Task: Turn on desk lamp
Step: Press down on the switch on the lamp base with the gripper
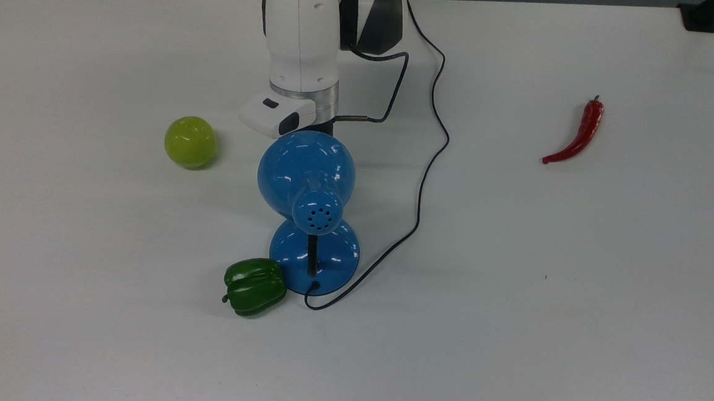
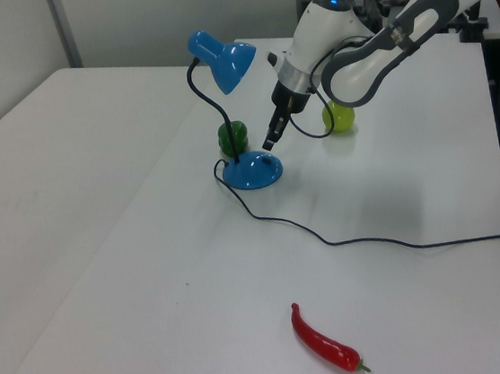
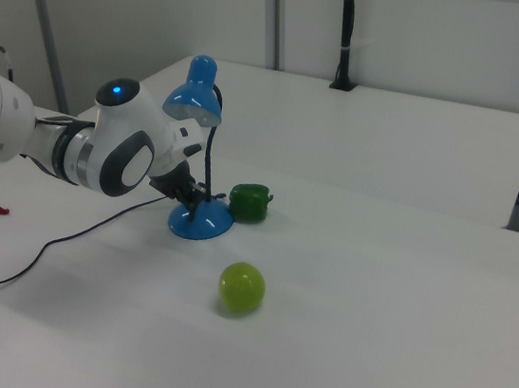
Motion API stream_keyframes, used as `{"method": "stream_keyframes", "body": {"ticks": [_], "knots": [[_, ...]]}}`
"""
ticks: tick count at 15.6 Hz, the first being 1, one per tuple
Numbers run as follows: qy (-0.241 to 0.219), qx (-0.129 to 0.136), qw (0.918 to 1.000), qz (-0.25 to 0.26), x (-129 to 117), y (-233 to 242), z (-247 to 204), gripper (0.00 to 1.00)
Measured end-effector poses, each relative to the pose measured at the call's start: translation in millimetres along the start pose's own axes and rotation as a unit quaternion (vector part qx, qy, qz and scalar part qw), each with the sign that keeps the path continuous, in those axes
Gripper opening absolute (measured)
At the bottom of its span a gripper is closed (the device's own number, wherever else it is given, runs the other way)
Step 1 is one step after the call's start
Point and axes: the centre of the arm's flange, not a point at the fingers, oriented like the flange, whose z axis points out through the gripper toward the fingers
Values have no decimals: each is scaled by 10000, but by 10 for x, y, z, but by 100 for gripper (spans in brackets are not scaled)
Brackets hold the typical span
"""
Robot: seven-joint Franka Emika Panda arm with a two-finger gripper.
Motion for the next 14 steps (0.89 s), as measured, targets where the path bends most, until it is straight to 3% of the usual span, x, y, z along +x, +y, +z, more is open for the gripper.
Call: {"method": "stream_keyframes", "body": {"ticks": [14], "knots": [[240, 4, 9997, -64, -43, -97, 201, 1]]}}
